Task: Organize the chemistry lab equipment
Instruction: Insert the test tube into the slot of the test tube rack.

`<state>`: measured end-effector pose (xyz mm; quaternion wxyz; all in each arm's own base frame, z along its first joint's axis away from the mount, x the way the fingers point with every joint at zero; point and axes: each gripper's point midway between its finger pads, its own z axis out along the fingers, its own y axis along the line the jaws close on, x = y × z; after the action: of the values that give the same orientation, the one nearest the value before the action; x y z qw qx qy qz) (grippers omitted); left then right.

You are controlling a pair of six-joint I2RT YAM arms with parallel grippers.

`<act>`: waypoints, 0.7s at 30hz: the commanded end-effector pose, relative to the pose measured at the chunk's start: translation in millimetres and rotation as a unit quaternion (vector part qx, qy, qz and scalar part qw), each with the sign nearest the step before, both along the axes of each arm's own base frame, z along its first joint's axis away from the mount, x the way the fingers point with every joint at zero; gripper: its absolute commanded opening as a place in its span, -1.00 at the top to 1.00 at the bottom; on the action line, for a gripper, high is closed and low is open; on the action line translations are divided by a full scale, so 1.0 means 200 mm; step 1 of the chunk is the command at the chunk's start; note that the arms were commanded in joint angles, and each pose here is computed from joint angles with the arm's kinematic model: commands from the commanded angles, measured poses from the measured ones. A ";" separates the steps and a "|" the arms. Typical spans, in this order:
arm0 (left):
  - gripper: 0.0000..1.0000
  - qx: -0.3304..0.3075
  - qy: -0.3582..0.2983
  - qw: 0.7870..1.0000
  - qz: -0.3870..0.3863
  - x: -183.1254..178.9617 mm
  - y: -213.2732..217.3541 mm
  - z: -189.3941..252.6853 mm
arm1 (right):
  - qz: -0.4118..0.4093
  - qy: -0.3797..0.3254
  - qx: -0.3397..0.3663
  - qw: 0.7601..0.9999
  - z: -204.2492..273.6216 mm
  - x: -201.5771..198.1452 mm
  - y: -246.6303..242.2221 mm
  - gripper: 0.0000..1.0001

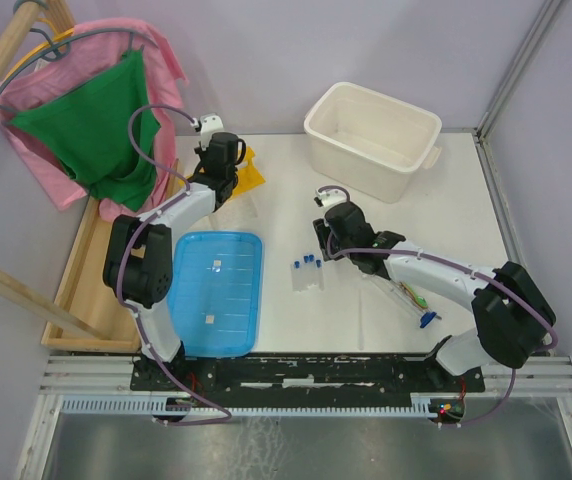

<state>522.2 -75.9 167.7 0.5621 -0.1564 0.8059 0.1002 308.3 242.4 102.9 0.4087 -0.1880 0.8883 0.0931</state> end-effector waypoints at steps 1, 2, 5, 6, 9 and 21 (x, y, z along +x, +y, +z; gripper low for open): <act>0.95 -0.007 -0.038 0.999 -0.001 0.07 -0.01 0.11 | 0.010 -0.022 0.025 0.999 0.08 0.06 0.06 0.06; 0.95 -0.007 -0.037 0.999 0.000 0.07 0.00 0.11 | 0.010 -0.021 0.024 0.999 0.08 0.06 0.05 0.06; 0.95 -0.007 -0.035 0.999 0.001 0.08 0.00 0.11 | 0.010 -0.021 0.027 0.999 0.08 0.06 0.06 0.06; 0.95 -0.007 -0.034 0.999 0.001 0.07 0.00 0.11 | 0.009 -0.021 0.027 0.999 0.08 0.06 0.05 0.06; 0.95 -0.004 -0.030 1.000 0.002 0.07 0.00 0.10 | 0.011 -0.020 0.027 0.999 0.08 0.06 0.06 0.06; 0.95 -0.003 -0.024 1.000 0.004 0.07 0.01 0.06 | 0.014 -0.017 0.029 0.999 0.06 0.06 0.06 0.06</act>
<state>523.2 -73.4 166.3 0.5612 -0.1580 0.8061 0.1013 308.7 245.5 102.2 0.4040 -0.1906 0.8881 0.1082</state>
